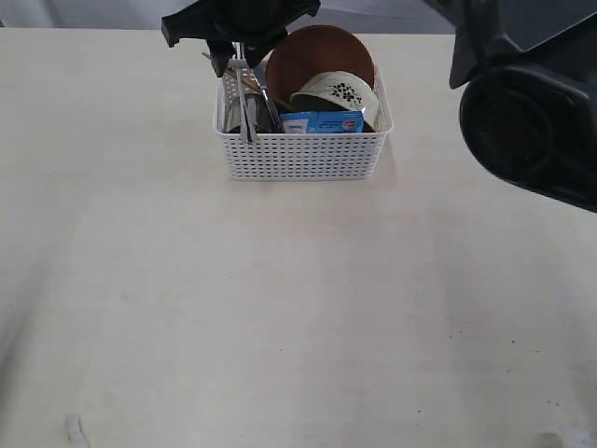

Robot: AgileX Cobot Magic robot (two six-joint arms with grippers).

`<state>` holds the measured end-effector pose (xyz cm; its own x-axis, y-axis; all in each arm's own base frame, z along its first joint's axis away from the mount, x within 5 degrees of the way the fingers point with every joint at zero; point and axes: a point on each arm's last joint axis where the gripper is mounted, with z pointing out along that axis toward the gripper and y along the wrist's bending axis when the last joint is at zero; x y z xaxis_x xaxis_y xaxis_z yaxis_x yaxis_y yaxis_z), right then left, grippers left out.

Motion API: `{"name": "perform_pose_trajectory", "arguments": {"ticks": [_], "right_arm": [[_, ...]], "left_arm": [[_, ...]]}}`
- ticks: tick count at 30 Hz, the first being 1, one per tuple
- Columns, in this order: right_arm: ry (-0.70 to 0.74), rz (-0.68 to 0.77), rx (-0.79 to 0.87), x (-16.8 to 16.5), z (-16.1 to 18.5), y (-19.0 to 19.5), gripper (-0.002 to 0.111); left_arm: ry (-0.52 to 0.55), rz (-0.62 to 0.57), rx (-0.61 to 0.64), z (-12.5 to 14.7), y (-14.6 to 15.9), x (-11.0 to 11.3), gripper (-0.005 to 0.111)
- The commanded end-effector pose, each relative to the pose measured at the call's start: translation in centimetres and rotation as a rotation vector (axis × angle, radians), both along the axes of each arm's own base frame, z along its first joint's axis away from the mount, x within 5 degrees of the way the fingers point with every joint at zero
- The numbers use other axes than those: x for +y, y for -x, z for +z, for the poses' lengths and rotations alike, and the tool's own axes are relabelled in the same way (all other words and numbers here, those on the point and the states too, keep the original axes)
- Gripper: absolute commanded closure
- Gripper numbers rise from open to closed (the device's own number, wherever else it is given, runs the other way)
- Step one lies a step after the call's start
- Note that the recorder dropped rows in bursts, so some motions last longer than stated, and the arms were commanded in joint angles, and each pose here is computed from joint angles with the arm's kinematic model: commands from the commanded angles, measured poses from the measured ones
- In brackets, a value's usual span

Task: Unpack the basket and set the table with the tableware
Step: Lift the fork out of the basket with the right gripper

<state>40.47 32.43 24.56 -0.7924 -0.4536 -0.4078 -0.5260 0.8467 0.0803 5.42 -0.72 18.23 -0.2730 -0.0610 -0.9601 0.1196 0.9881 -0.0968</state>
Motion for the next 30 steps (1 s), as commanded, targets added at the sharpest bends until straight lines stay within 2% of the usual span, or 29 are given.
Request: {"name": "perform_pose_trajectory", "arguments": {"ticks": [1,9,17,20,22,30], "right_arm": [[0.035,-0.016,0.009,0.0,-1.5,-0.5,0.066],[0.052,-0.004,0.045,0.8,-3.5,-0.3,0.076],[0.072,-0.029,0.069,0.8,-5.2,-0.6,0.076],[0.074,-0.027,0.07,0.8,-5.3,-0.7,0.09],[0.078,-0.015,0.067,0.8,-5.3,-0.7,0.107],[0.037,-0.016,0.007,0.4,-1.5,-0.2,0.109]], "left_arm": [[0.006,-0.002,-0.005,0.0,0.0,0.0,0.106],[0.006,-0.002,-0.005,0.0,0.0,0.0,0.106],[0.006,-0.002,-0.005,0.0,0.0,0.0,0.106],[0.006,-0.002,-0.005,0.0,0.0,0.0,0.106],[0.006,-0.002,-0.005,0.0,0.0,0.0,0.106],[0.006,-0.002,-0.005,0.0,0.0,0.0,0.106]]}}
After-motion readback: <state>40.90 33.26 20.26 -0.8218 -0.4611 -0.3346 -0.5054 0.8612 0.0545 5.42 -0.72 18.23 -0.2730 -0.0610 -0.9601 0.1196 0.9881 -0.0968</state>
